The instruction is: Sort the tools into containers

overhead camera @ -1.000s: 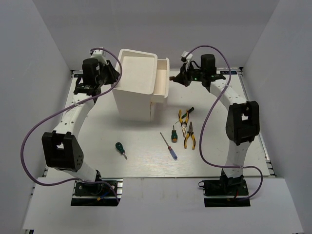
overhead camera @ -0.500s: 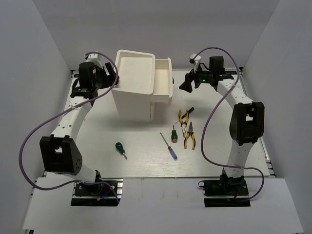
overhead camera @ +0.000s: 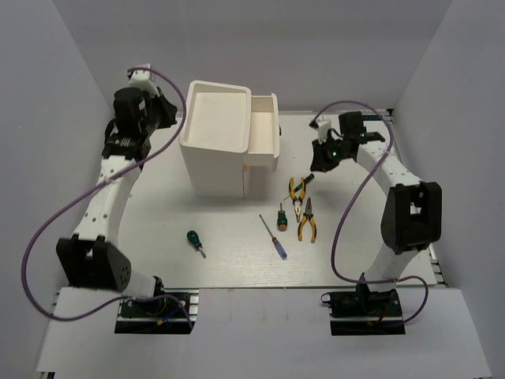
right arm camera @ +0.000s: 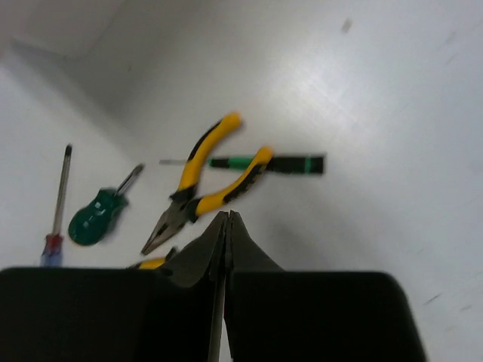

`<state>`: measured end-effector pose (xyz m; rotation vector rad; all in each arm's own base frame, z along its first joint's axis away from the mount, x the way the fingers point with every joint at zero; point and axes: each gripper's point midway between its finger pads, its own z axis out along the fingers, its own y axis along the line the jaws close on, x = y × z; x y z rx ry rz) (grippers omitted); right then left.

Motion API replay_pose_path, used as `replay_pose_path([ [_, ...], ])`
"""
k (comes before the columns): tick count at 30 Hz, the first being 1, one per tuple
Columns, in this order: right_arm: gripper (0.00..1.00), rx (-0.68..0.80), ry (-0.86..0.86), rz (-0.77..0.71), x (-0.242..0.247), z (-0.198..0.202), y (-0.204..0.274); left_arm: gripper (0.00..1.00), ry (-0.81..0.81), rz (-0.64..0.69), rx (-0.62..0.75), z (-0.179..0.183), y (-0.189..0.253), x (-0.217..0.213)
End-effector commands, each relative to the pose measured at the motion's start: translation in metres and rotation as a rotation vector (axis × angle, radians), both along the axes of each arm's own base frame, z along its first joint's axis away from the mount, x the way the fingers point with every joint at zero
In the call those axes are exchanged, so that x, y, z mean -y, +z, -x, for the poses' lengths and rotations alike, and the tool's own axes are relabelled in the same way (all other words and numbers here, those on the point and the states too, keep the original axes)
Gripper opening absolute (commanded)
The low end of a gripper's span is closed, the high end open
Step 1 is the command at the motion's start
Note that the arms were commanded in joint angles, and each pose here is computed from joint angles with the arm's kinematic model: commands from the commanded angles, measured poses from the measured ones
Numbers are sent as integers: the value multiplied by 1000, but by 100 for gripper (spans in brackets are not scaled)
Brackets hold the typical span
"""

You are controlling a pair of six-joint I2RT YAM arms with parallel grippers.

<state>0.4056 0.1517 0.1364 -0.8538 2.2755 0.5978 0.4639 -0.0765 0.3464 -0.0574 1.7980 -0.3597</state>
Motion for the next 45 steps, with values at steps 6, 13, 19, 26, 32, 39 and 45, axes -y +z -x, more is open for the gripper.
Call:
replay_pose_path([
  [6,39,-198,-200,130,-6,51,-59,62,-102,-1,-159,114,-55,6],
  [13,42,-225,-318,216,-11,35,-87,70,-73,50,-200,160,-80,4],
  [19,42,-285,-420,177,-19,23,-104,71,-78,61,-232,170,-86,5],
  [26,44,-376,-460,79,-33,32,-102,71,-106,80,-237,173,-83,10],
  [32,44,-356,-395,-22,-52,28,-80,71,-127,98,-229,171,-81,15],
  [39,44,-314,-428,18,-47,10,-89,71,-132,108,-241,168,-84,17],
  [45,38,-300,-454,89,-38,-1,-116,70,-140,111,-253,165,-85,19],
])
